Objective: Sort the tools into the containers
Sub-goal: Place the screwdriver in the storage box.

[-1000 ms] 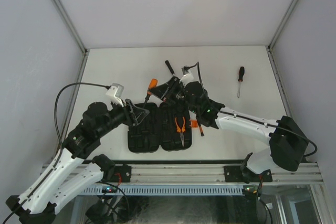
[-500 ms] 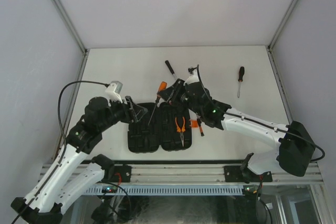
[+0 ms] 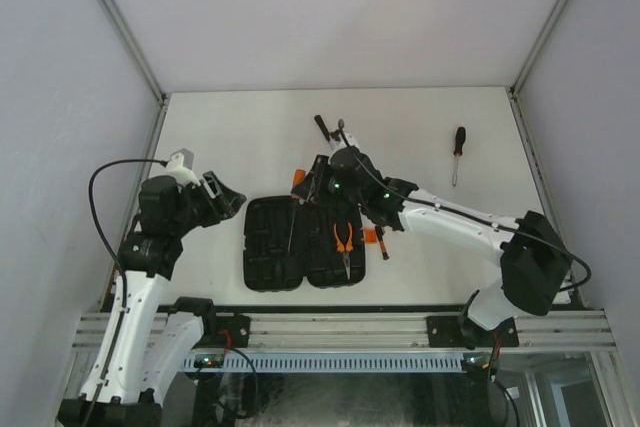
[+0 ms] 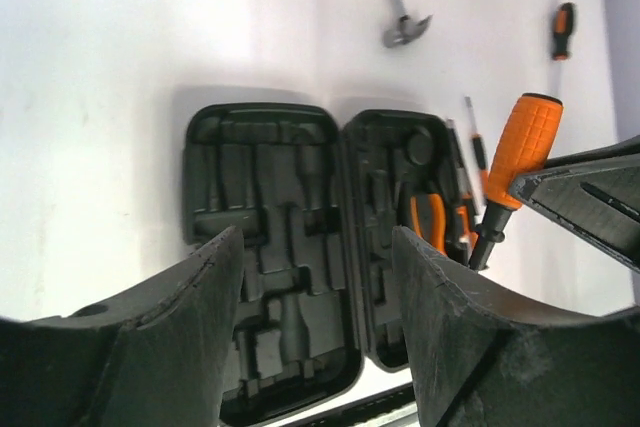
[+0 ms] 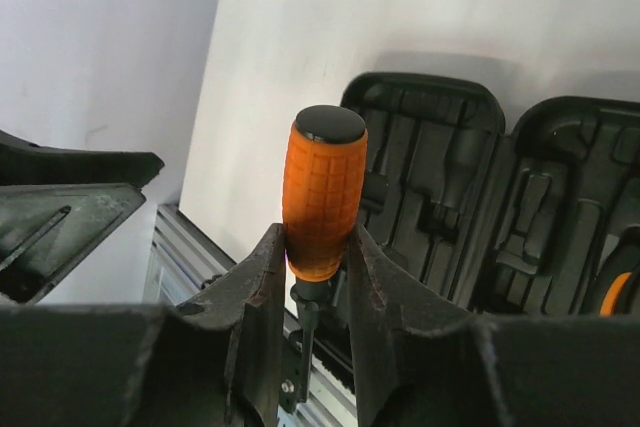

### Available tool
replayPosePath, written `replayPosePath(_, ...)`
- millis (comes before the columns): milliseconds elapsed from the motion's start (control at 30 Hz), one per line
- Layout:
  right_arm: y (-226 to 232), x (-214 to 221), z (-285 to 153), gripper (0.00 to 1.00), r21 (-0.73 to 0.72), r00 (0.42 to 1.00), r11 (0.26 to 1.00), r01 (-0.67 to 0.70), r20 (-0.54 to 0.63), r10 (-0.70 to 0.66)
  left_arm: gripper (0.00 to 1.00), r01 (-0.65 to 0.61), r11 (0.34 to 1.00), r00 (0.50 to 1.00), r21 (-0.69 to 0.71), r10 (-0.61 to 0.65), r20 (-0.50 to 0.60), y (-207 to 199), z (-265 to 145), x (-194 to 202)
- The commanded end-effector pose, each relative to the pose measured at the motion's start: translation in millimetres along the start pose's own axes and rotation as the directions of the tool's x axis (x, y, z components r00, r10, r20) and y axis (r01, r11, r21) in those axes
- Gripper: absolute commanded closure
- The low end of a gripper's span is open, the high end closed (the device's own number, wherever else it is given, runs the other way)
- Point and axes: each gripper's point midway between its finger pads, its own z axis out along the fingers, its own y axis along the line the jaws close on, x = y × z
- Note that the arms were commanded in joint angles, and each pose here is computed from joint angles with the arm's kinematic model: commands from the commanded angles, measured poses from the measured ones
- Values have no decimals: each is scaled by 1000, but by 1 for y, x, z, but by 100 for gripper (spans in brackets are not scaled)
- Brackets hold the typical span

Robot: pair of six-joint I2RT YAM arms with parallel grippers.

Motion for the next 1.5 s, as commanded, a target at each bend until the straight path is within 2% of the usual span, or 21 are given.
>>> replayPosePath(0, 7, 5, 14, 88, -14, 997, 1000, 24, -79, -25, 35, -92, 989, 995, -114, 95, 17, 16, -13, -16)
replayPosePath(133, 2, 15, 32, 89, 17, 989, 999, 47, -139, -44, 34, -138, 968, 989, -208, 147, 30, 34, -21, -18)
replayPosePath(500, -27, 40, 66, 89, 110, 971, 991, 73, -236, -46, 34, -127, 966, 991, -224, 134, 20, 42, -14, -7)
replayPosePath(867, -58, 42, 85, 88, 271, 960, 950, 157, -267, -82, 34, -124, 966, 992, -227, 128, 2, 44, -8, -5)
replayPosePath(1467, -69, 47, 111, 85, 359, 953, 912, 197, -289, -91, 35, -123, 966, 992, -229, 123, -13, 46, -5, -3)
